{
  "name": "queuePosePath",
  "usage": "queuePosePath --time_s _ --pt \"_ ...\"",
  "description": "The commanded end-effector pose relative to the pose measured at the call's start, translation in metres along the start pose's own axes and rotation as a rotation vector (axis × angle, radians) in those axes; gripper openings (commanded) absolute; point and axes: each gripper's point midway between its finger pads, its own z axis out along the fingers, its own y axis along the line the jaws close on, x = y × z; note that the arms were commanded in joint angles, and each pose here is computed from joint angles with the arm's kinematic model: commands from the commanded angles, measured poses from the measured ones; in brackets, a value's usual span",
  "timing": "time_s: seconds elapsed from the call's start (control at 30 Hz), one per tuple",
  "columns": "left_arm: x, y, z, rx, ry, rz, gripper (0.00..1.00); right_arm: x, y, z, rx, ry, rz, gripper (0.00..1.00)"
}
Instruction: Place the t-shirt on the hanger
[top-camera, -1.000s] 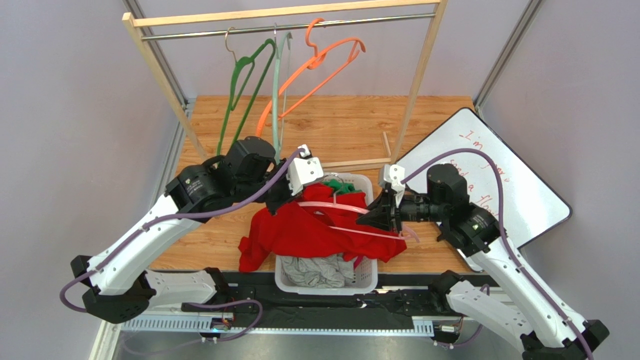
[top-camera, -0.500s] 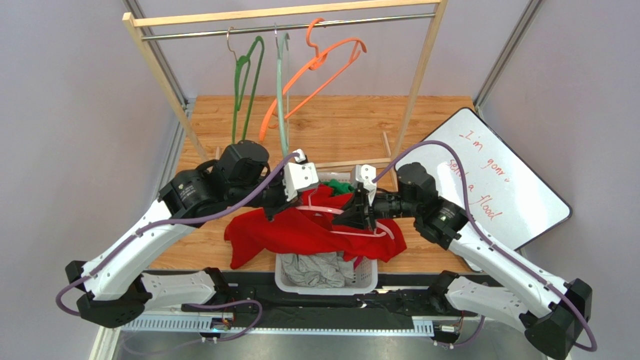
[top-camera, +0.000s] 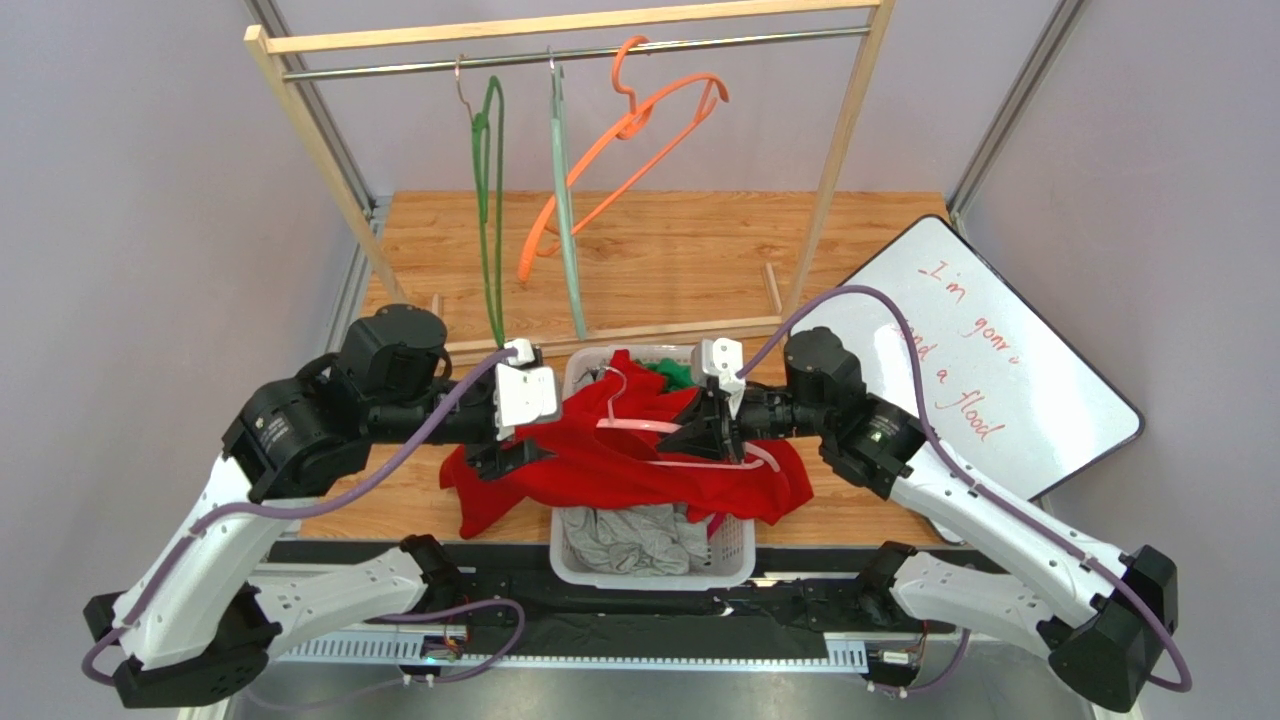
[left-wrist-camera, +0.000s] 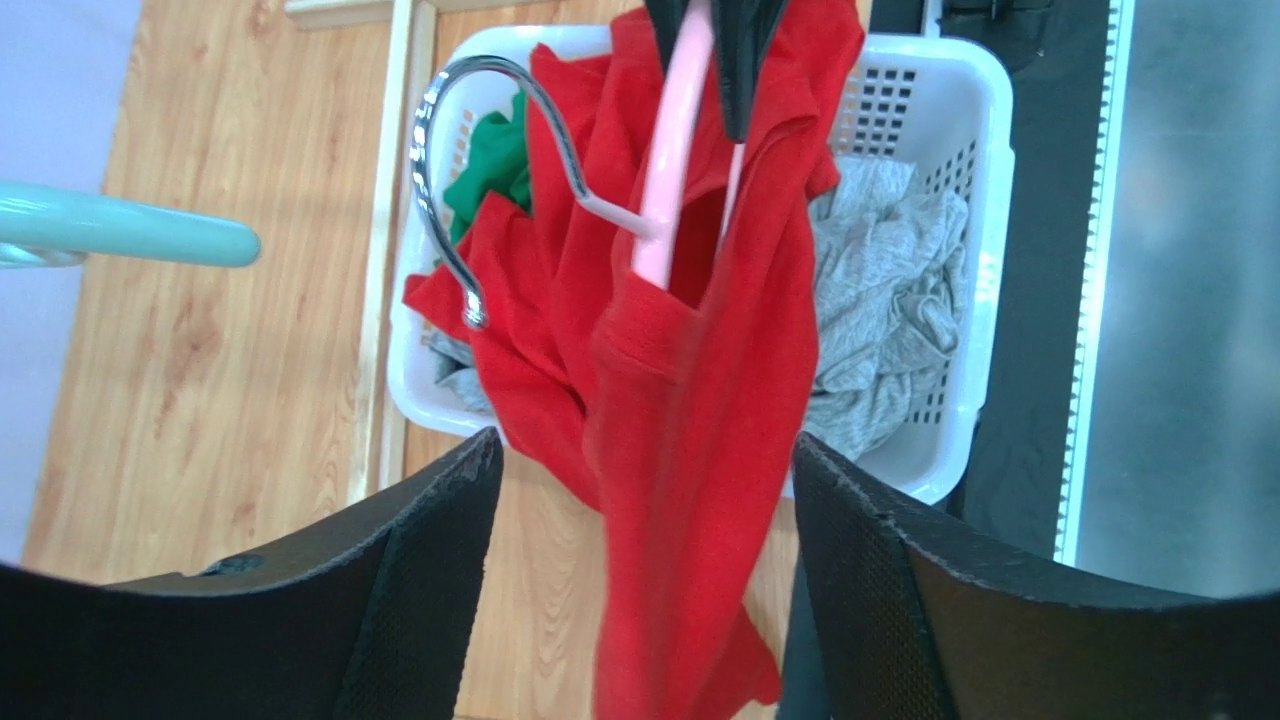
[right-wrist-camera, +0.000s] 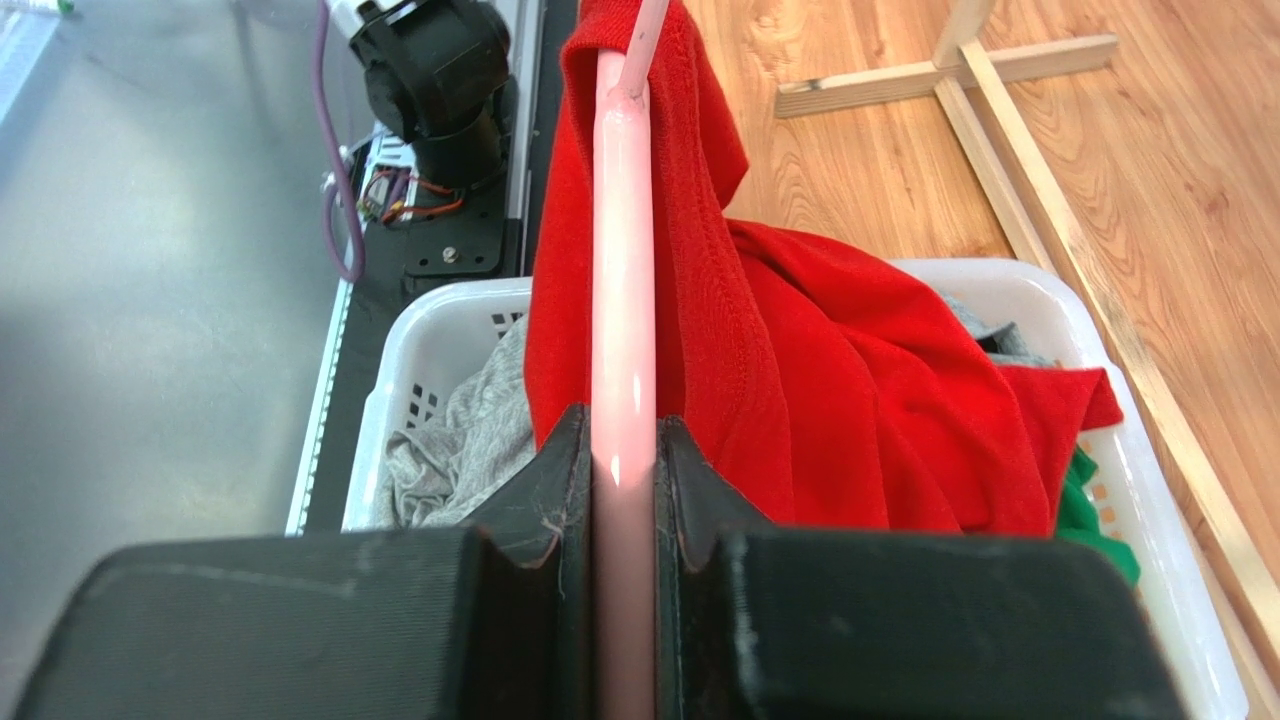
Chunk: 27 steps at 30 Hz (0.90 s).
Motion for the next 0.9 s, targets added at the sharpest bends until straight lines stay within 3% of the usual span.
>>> queuePosePath --time_s 0.0,0.03,0.1,0.2,0.3,0.4,0.43,0.5,0.53,0.6,0.63,0.7,0.73,0.87 --pt "0.013 0.011 0.021 0.035 0.066 0.11 0.81 -0.035 0.012 0.003 -0.068 -0.083 -0.183 0.0" --pt "0.012 0.01 0.024 0.047 0.064 0.12 0.87 -0.036 0.014 0.004 -0.079 -0.081 -0.191 0.0" --pt "0.013 0.012 0.033 0.06 0.061 0.138 0.89 -0.042 0.017 0.005 -0.092 -0.087 -0.226 0.0" --pt "0.015 0.01 0.044 0.076 0.056 0.16 0.89 -0.048 0.022 0.007 -0.105 -0.089 -0.254 0.0" --pt "0.014 -0.005 0.049 0.138 0.042 0.135 0.82 -0.051 0.02 0.007 -0.094 -0.091 -0.269 0.0" --pt "0.016 -0.016 0.054 0.178 0.037 0.106 0.64 -0.052 0.018 0.008 -0.088 -0.088 -0.289 0.0" --pt "0.017 -0.018 0.056 0.183 0.041 0.075 0.5 -0.054 0.018 0.007 -0.083 -0.089 -0.291 0.0" --pt "0.017 -0.022 0.058 0.198 0.032 0.057 0.33 -0.058 0.015 0.005 -0.059 -0.093 -0.286 0.0" --pt "0.017 -0.023 0.058 0.192 0.029 0.025 0.14 -0.059 0.013 0.004 -0.042 -0.091 -0.278 0.0" --pt "0.015 -0.018 0.059 0.153 0.015 -0.005 0.0 -0.065 0.009 -0.004 0.019 -0.089 -0.255 0.17" --pt "0.014 -0.016 0.059 0.136 0.008 -0.02 0.0 -0.06 0.008 -0.009 0.045 -0.066 -0.217 0.48" --pt "0.012 -0.01 0.057 0.087 -0.001 -0.057 0.0 -0.065 0.001 -0.026 0.161 -0.058 -0.13 0.69" --pt "0.011 -0.006 0.057 0.064 -0.006 -0.07 0.0 -0.056 0.002 -0.035 0.197 -0.024 -0.079 0.87" --pt "0.005 0.014 0.056 -0.028 -0.018 -0.191 0.0 -0.042 -0.004 -0.081 0.432 -0.008 0.086 0.85"
